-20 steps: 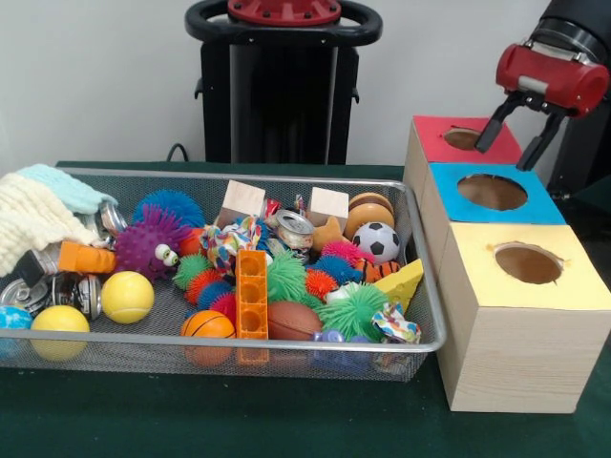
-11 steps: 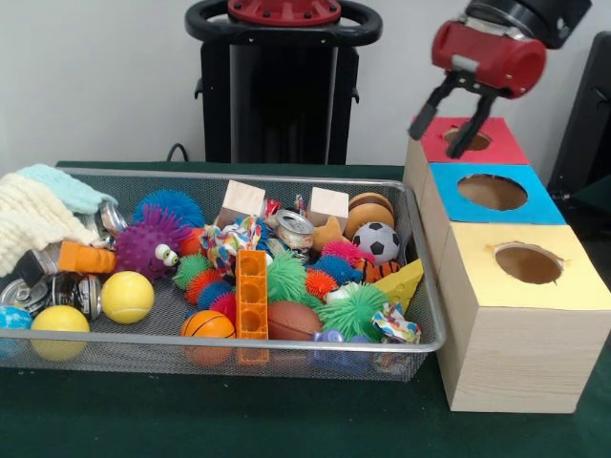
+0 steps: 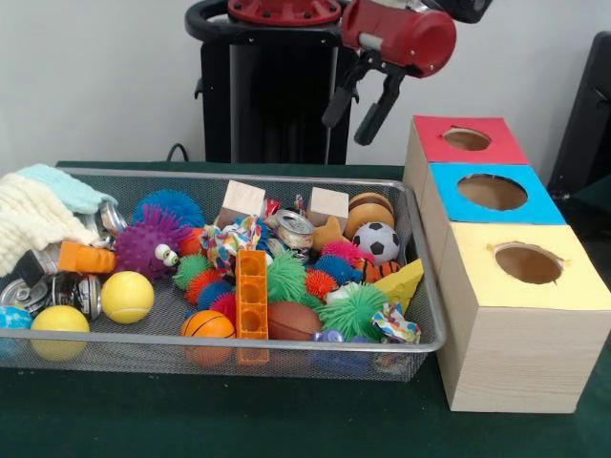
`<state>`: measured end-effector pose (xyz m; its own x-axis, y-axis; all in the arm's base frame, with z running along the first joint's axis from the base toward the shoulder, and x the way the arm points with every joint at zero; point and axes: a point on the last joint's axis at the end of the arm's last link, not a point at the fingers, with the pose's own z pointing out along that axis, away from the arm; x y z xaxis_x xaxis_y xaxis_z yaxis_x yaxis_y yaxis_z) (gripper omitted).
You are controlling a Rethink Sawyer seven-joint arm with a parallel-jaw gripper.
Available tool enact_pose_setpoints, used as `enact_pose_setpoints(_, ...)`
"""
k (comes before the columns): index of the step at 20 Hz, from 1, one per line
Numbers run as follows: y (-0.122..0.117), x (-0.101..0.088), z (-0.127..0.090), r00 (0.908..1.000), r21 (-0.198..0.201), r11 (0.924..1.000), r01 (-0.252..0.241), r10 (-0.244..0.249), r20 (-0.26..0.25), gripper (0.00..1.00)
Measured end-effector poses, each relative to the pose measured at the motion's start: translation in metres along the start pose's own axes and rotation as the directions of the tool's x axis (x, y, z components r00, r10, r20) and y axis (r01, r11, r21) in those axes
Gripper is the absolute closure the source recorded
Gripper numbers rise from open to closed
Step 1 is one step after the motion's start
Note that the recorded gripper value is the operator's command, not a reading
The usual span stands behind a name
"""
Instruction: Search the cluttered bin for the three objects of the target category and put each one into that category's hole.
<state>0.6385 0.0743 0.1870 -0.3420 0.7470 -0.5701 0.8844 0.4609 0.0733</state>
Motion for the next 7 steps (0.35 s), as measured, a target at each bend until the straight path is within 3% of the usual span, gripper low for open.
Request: enact_pose_setpoints(7, 0.002, 0.016, -0.003, 0.9955, -0.026, 0.9953, 0.093, -0.094, -0.015, 0.00)
